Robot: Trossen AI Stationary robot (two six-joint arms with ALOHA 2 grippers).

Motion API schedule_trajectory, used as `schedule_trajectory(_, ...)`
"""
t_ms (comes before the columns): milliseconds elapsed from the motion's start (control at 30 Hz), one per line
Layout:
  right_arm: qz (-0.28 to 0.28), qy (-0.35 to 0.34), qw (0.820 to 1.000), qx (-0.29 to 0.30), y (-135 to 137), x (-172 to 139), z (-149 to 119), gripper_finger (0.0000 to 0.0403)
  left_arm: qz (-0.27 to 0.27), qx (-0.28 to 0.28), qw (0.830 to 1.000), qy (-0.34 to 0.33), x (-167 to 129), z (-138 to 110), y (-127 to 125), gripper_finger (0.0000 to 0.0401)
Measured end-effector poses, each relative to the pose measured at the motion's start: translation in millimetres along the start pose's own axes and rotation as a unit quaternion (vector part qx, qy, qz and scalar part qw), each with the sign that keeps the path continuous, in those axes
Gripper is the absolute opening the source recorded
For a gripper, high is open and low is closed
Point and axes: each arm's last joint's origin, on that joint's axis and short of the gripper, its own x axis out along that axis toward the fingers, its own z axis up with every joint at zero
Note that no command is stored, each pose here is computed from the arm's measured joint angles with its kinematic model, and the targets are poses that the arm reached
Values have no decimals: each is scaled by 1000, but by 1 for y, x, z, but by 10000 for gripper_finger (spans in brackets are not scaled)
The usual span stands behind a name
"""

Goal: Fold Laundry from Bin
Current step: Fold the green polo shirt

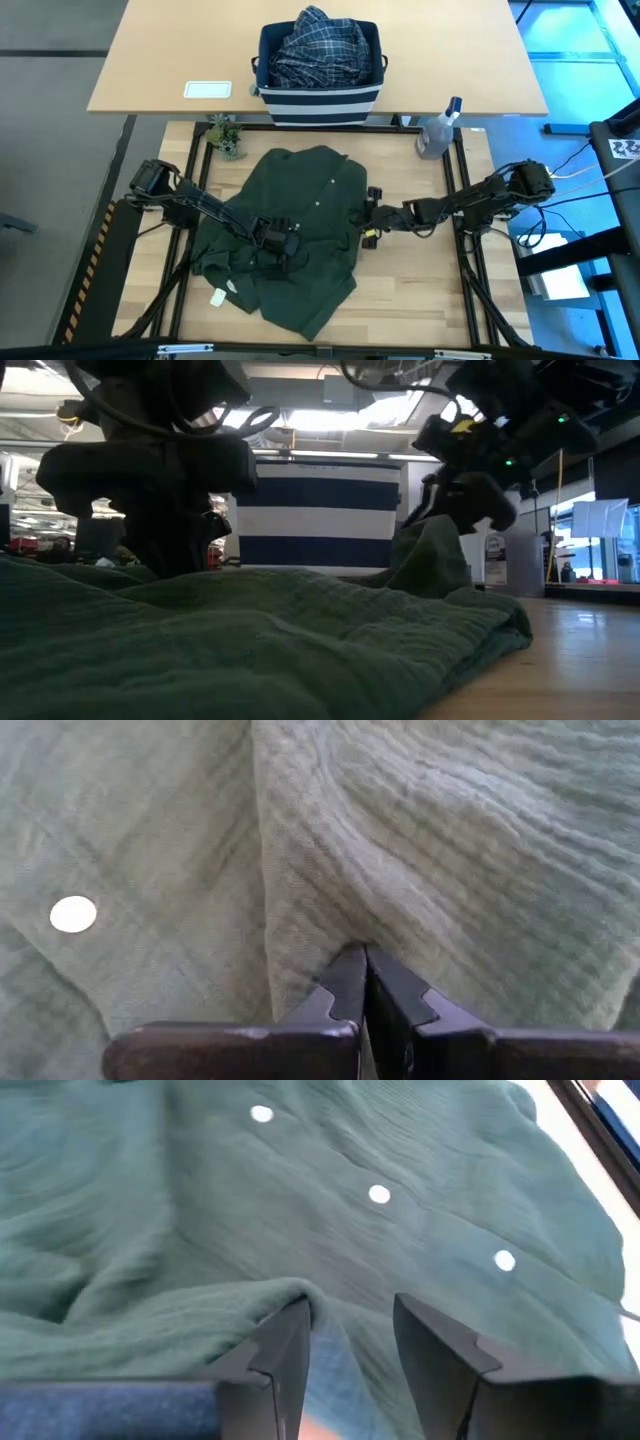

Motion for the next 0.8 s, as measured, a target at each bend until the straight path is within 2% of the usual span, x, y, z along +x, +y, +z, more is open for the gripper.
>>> schedule_trajectory(200, -33, 5, 999, 41, -18, 5, -1, 147, -7, 0, 999, 41, 0, -7, 1, 0)
schedule_trajectory(500, -92, 28, 987, 126, -56, 14, -9, 147, -13, -8, 999, 51, 0, -9, 1, 0)
schedule_trajectory(633, -99, 46, 987, 118, -63, 15, -13, 147, -22, -18, 997, 72, -1, -12, 1, 0)
schedule_trajectory(800, -81, 65, 991, 88, -60, 15, -16, 147, -30, -37, 993, 106, -2, -18, 0, 0)
